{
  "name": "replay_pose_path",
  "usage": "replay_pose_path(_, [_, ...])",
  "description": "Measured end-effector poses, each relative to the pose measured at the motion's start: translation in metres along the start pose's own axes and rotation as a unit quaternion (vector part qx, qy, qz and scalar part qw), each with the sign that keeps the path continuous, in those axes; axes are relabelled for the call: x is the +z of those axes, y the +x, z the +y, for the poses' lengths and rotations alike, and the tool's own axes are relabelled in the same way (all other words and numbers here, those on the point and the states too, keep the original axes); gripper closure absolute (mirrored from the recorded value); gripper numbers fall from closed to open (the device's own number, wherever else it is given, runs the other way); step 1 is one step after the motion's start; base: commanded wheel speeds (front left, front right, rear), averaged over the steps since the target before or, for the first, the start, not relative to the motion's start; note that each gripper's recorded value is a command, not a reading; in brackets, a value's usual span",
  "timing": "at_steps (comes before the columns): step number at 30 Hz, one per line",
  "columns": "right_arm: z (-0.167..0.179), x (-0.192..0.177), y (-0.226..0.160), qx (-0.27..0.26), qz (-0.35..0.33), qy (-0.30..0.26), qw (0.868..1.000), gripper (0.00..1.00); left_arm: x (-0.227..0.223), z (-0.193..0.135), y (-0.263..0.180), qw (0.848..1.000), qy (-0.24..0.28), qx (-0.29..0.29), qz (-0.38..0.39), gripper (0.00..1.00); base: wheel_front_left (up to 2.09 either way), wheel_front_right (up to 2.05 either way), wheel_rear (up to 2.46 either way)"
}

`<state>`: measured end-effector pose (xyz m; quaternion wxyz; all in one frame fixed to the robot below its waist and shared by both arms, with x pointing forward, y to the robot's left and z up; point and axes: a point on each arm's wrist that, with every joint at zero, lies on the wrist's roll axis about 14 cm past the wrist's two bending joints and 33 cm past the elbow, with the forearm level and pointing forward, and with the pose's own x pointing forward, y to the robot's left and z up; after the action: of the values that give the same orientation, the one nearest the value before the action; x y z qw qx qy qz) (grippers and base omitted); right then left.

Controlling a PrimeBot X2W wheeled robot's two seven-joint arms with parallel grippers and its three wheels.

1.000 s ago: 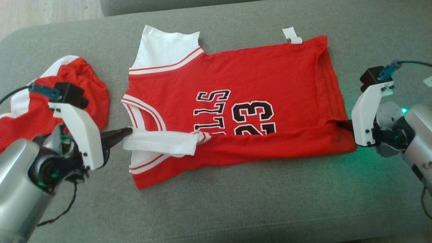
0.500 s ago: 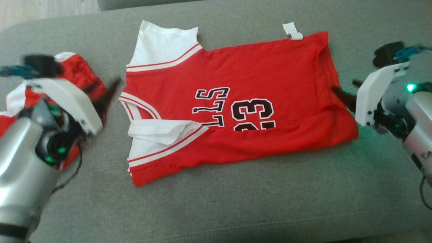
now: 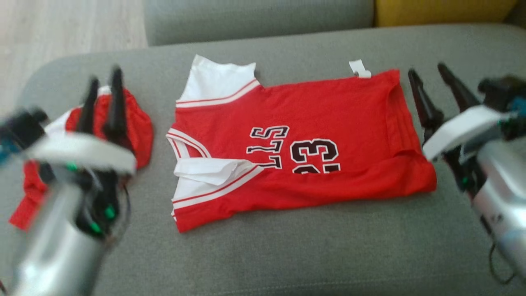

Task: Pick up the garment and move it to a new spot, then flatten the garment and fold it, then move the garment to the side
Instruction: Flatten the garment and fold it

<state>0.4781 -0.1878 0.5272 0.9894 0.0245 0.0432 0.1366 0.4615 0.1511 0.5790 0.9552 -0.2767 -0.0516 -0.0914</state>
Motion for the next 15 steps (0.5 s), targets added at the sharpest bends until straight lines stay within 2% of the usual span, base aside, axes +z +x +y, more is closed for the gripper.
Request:
replay_pose_path(5, [0.019, 0.011, -0.017, -0.002, -0.057, -0.001, 0.998, 0.0, -0.023, -0.008, -0.047, 1.0, 0.007, 0.024, 0.001, 0.0, 0.0, 0.0, 0.0])
replay_pose_path(7, [0.026, 0.017, -0.027, -0.011, -0.088, 0.008, 0.996, 0.0, -0.019, -0.012, -0.061, 0.999, 0.037, 0.032, -0.022, 0.0, 0.0, 0.0, 0.0])
replay_pose_path(10, [0.044, 0.007, -0.049, -0.017, -0.104, 0.005, 0.994, 0.0, -0.03, -0.029, -0.078, 0.995, 0.096, 0.009, -0.027, 0.0, 0.0, 0.0, 0.0])
replay_pose_path(12, [0.049, -0.001, -0.064, -0.038, -0.113, 0.03, 0.992, 0.0, -0.042, -0.027, -0.089, 0.995, 0.091, 0.03, -0.019, 0.0, 0.0, 0.0, 0.0])
replay_pose_path(15, [0.055, -0.008, -0.076, -0.048, -0.112, 0.029, 0.992, 0.0, -0.05, -0.021, -0.098, 0.995, 0.093, 0.047, -0.011, 0.0, 0.0, 0.0, 0.0])
